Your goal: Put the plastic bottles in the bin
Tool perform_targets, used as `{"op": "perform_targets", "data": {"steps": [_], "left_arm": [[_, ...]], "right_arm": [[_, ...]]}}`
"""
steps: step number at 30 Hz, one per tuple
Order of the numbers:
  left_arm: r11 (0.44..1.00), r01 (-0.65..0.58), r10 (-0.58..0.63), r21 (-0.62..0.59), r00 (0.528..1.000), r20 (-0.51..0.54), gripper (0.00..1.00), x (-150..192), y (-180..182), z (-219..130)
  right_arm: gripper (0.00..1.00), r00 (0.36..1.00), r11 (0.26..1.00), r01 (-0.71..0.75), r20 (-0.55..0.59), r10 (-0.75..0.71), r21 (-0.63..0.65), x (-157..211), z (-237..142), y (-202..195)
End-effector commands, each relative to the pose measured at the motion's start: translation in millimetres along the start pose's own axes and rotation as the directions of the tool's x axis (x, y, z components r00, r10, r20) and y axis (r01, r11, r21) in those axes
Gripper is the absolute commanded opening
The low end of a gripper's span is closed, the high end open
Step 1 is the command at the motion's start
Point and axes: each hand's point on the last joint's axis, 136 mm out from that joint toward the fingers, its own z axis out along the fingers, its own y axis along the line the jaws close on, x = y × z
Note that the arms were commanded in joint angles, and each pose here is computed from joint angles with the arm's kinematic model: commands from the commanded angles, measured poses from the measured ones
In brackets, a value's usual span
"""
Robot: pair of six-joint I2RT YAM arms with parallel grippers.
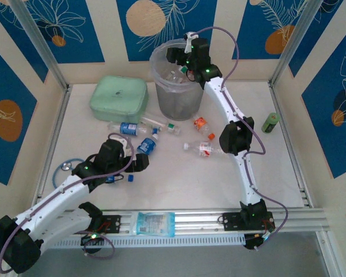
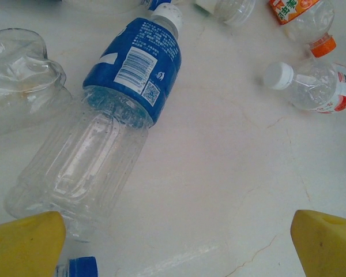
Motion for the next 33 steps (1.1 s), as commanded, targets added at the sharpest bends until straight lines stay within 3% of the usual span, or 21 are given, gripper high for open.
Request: {"op": "perform_targets", "data": {"steps": [1,8,15,22,25,29,33], "left_arm": [[1.000,-0.028,0.029,-0.010,0.999,0.026,1.00,-10,-5,-10],[0.993,-0.076,0.077,-0.088,0.997,0.014,1.00,-11,6,-20],[0.956,-0.221,0.217,-0.192,0.975,-0.046,1.00,-26,12,-35],[0.901,-0.329,0.301,-0.284,0.943,-0.141,1.00,-37,19,-37],[0.885,-0.353,0.311,-0.303,0.934,-0.177,0.99,-38,22,-27],[0.875,-0.383,0.331,-0.296,0.920,-0.212,0.89,-39,17,-3],[0.855,-0.435,0.365,-0.282,0.891,-0.268,0.85,-37,10,23]], "right_arm": [[0.84,0.983,0.989,0.145,0.113,-0.142,-0.016,-70,-53,37],[0.95,0.982,0.986,0.168,0.084,-0.166,-0.009,-103,-118,49],[1.00,0.981,0.980,0.194,0.005,-0.195,0.053,-97,-183,49],[0.99,0.992,0.990,0.118,0.027,-0.120,0.076,-56,-257,23],[0.99,1.000,0.996,-0.020,0.010,0.019,0.089,-26,-290,-4],[0.99,0.969,0.967,-0.245,-0.001,0.245,0.074,10,-318,-37],[0.99,0.950,0.944,-0.307,-0.025,0.312,0.122,45,-342,-53]]}}
